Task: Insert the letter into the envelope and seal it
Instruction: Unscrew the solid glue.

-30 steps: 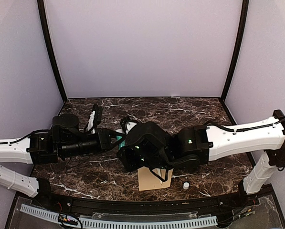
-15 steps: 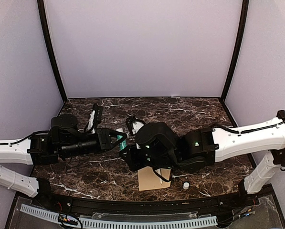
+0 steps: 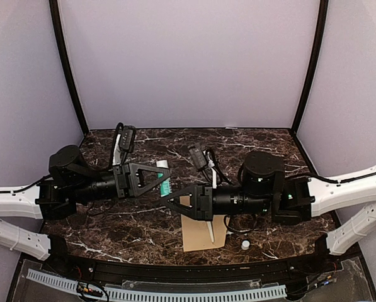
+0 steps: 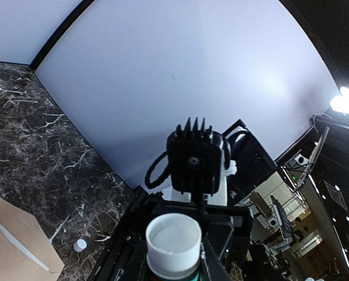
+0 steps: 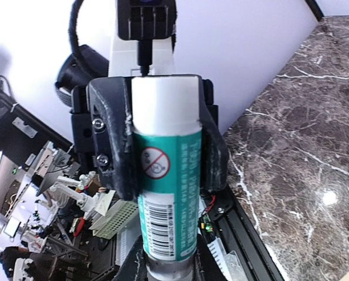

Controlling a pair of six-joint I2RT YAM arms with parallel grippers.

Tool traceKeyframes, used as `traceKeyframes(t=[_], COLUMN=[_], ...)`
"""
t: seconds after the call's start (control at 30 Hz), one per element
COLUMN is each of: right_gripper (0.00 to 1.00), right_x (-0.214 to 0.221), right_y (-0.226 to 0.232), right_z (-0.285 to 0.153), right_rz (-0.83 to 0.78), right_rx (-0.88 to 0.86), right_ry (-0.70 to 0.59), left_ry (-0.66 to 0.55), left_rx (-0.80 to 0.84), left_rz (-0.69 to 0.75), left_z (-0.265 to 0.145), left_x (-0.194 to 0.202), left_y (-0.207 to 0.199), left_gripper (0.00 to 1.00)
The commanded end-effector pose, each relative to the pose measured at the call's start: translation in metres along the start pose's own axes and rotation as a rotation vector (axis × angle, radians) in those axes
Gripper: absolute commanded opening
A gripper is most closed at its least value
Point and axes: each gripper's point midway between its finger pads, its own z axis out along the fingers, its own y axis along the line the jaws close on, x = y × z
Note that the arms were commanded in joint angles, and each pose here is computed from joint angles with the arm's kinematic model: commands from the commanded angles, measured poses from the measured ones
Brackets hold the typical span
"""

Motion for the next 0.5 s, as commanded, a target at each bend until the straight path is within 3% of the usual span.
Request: traceKeyframes(t=[0.0,0.3,0.47], right_gripper=[0.00,0.00,0.25], right_x=[-0.034,-0.034,-0.033], right_y=[0.042,0.051,0.035], right_z=[-0.017,-0.022,-0.023], right_rz=[0.023,-0.008,-0.008], right_rx=[-0.228,-0.288,-0.194], right_ry=[-0.108,-0.120,-0.121], left_ry=[0.046,0.070,-0.026], left_rx=[0.269,0.364,0.270], left_rz=[0.103,0.112,0.120], left_z=[-0.011,-0.012,-0.017], left_x=[0.005,0.008,-0.009], left_y=[-0.054,-0.069,-0.058], left_gripper=[0.00,0.00,0.00])
